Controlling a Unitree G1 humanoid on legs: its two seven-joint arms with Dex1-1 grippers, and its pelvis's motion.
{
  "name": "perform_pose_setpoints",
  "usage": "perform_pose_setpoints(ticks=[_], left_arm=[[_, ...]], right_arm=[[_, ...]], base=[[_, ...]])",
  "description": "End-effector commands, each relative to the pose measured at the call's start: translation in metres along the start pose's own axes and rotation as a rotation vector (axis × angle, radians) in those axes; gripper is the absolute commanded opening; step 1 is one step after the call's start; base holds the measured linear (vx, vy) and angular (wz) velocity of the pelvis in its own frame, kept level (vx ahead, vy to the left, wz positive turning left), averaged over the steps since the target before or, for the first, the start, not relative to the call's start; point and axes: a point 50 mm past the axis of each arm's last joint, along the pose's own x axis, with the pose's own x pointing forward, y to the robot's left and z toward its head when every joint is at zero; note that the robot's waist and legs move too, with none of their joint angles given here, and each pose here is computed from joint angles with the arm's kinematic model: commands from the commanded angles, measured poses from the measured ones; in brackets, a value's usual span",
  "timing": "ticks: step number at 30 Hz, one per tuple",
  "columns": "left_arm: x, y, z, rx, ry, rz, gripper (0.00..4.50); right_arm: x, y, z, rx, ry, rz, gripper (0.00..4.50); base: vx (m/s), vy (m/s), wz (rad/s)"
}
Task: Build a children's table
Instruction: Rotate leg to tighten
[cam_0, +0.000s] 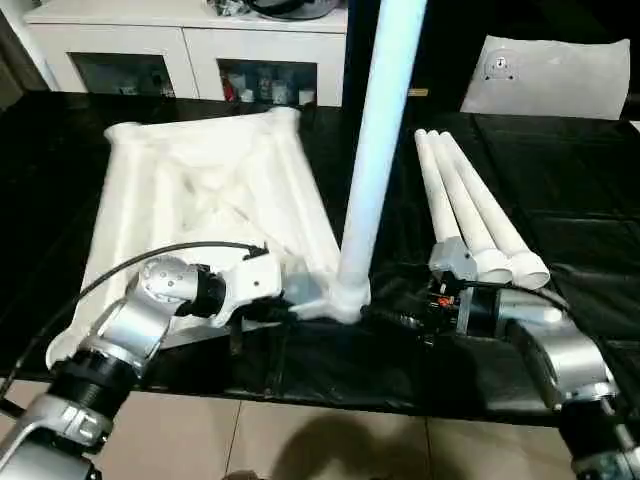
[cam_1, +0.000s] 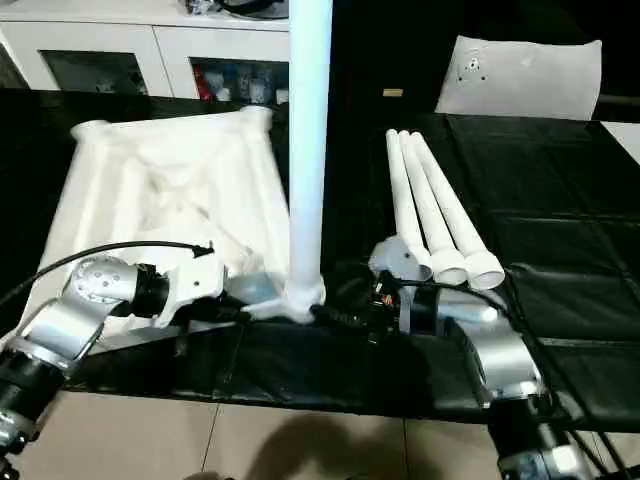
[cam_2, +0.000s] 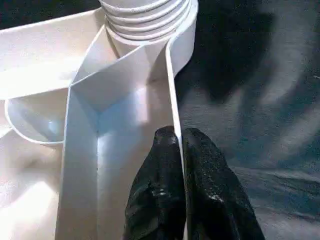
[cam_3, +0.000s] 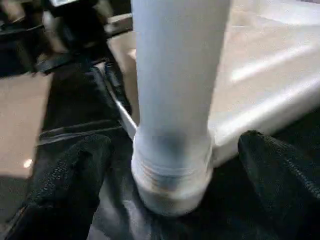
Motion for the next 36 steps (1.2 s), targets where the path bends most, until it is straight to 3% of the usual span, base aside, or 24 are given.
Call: perform_pose_setpoints(ticks=[1,9,27,36], left_arm=[[0.013,-0.012,-0.002,0.059,0.049,-0.155,0.00],[0.014,-0.011,-0.001,0.126,0.069,-0.229,0.00],[0.015,-0.009,-0.005,0.148,0.079,-0.255,0.00],[0.014,-0.009,-0.008,0.119,0.069,-0.219,0.00]], right_arm=[[0.001,0.000,0.001,-0.029,0.027,0.053,4.43],[0.011,0.002,-0.003,-0.083,0.111,0.191,4.43],[0.018,0.003,-0.006,0.008,0.071,0.273,2.87],[0.024,0.012,-0.010,0.061,0.026,0.284,2.74]], base=[[0.000,0.000,0.00],[0.000,0.000,0.00],[0.000,0.000,0.00],[0.000,0.000,0.00]])
